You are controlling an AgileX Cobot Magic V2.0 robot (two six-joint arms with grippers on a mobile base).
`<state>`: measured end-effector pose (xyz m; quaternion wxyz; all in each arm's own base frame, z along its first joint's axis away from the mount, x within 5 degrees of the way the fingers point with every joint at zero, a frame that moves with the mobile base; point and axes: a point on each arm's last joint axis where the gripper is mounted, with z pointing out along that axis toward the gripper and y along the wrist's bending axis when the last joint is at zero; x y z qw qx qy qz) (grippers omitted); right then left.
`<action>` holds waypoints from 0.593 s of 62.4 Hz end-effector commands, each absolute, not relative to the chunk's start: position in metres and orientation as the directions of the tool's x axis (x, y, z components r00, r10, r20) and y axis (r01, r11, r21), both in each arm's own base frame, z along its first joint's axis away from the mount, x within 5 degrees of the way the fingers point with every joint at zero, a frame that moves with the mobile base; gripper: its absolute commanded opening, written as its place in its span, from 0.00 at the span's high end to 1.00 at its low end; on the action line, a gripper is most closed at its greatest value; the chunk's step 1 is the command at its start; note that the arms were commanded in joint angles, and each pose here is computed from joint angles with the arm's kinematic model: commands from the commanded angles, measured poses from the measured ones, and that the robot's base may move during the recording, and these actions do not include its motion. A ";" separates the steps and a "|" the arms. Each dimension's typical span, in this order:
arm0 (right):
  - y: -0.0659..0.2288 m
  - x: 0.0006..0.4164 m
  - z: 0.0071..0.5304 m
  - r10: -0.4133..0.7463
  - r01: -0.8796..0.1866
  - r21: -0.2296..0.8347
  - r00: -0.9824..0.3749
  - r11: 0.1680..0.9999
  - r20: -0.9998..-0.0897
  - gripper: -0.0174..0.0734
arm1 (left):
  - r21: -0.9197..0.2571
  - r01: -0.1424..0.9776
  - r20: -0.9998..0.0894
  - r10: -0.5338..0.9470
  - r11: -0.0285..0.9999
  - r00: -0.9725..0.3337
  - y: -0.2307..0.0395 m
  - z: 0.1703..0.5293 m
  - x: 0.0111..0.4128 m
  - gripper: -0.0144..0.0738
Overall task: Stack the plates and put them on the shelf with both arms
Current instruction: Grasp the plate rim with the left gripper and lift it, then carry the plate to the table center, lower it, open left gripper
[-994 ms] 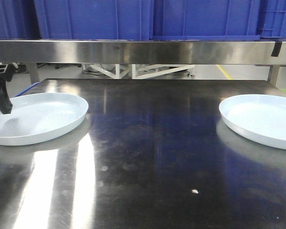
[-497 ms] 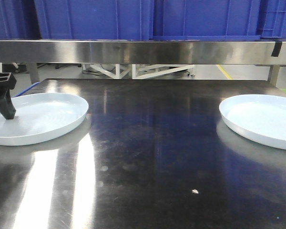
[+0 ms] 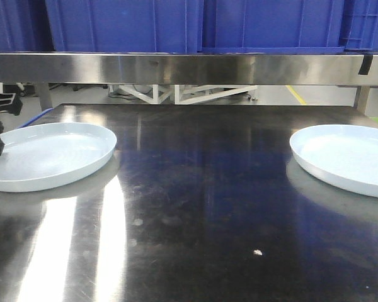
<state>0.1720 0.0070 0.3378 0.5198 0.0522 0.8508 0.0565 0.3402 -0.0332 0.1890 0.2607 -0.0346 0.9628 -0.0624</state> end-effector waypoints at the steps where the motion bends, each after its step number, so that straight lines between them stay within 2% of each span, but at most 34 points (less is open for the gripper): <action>1: 0.006 0.174 0.357 0.146 0.018 0.149 -0.352 0.989 -0.925 0.20 | -0.153 -0.034 -0.588 -0.118 0.988 -0.800 -0.032 0.215 0.346 0.73; 8: 0.006 0.174 0.357 0.146 0.018 0.149 -0.352 0.989 -0.925 0.20 | -0.156 -0.026 -0.612 -0.117 0.987 -0.782 -0.032 0.229 0.348 0.74; 20: 0.006 0.174 0.357 0.147 0.018 0.150 -0.352 0.989 -0.924 0.20 | -0.180 -0.008 -0.662 -0.127 0.984 -0.738 -0.034 0.273 0.352 0.74; 28: 0.006 0.174 0.357 0.147 0.018 0.150 -0.352 0.989 -0.924 0.20 | -0.233 -0.002 -0.675 -0.163 0.973 -0.720 -0.037 0.302 0.353 0.74; 37: 0.006 0.174 0.357 0.147 0.018 0.150 -0.352 0.989 -0.924 0.20 | -0.288 0.022 -0.671 -0.186 0.957 -0.718 -0.049 0.319 0.353 0.74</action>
